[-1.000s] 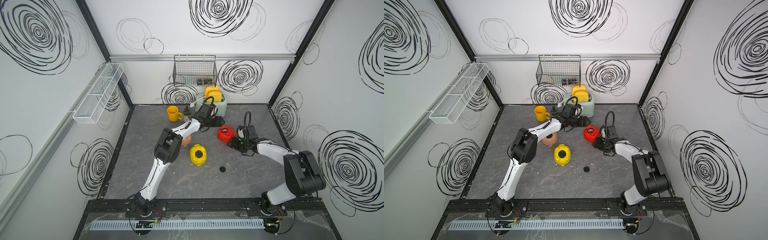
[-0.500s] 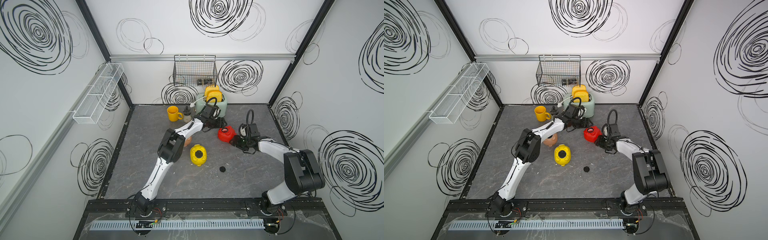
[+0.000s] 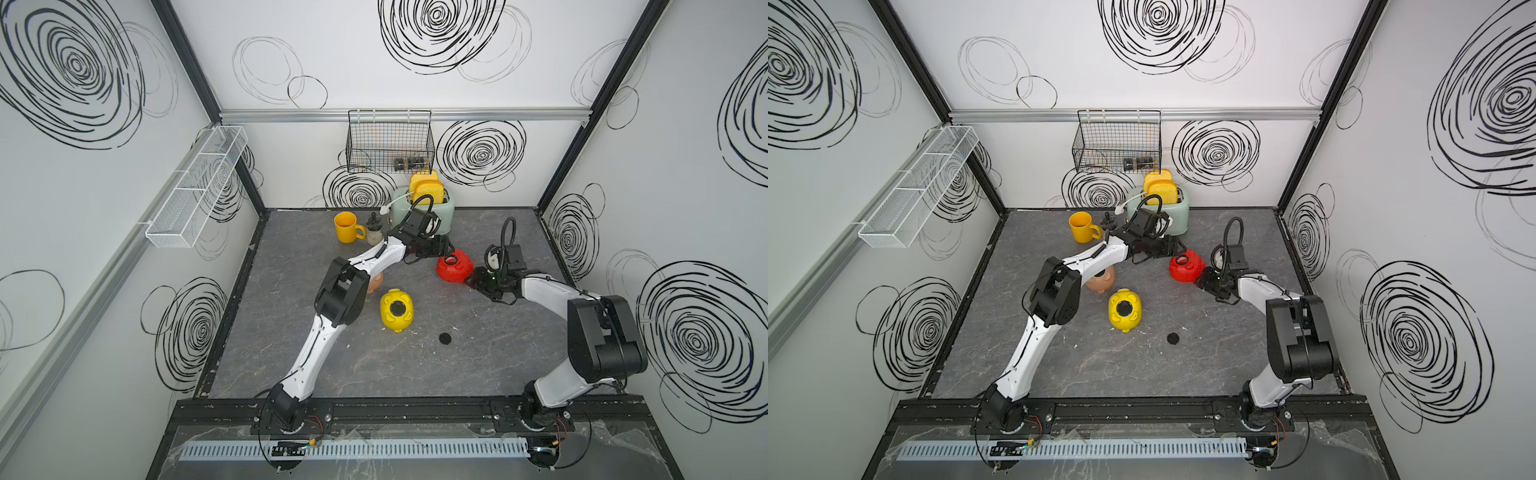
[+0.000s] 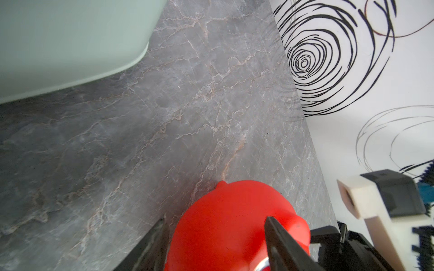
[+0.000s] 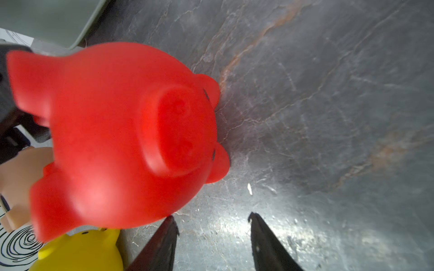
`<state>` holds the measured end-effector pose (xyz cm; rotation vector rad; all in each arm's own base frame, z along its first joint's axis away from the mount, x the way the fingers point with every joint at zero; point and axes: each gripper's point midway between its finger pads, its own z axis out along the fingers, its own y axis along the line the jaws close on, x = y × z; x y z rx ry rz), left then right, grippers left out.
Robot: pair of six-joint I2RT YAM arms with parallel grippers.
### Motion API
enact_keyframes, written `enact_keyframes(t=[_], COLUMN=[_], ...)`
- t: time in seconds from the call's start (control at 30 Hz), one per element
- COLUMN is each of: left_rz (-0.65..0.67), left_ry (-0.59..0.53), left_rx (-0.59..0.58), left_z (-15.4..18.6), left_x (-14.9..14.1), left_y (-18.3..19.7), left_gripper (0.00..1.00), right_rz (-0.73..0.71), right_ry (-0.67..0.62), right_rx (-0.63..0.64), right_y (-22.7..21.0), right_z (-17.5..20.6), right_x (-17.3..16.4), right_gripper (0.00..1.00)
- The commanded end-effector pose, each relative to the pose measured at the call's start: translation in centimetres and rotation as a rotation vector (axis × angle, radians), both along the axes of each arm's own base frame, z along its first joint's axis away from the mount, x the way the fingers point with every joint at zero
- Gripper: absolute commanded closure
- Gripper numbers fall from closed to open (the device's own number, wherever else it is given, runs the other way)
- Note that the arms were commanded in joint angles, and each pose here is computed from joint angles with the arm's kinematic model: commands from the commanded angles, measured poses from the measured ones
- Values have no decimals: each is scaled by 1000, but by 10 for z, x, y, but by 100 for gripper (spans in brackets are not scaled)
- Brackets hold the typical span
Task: Close piggy banks
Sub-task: Adjust the piggy bank at the center of the board.
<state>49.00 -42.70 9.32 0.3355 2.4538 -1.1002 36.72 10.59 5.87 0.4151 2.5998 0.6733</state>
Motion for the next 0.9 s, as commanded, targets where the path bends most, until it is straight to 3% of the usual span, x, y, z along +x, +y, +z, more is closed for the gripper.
enact_keyframes(t=[0.0, 0.43, 0.87], left_rz=[-24, 41, 98], left_ry=[14, 39, -85], left_rx=[-22, 39, 41], left_z=[21, 28, 62], left_x=[-12, -16, -3], left_y=[3, 42, 52], left_gripper=[32, 31, 33], right_rz=[-6, -44, -163], right_ry=[-22, -36, -37], right_rx=[26, 44, -3], right_y=[1, -5, -31], right_z=[9, 19, 12], right_x=[13, 34, 30], right_gripper=[47, 48, 47])
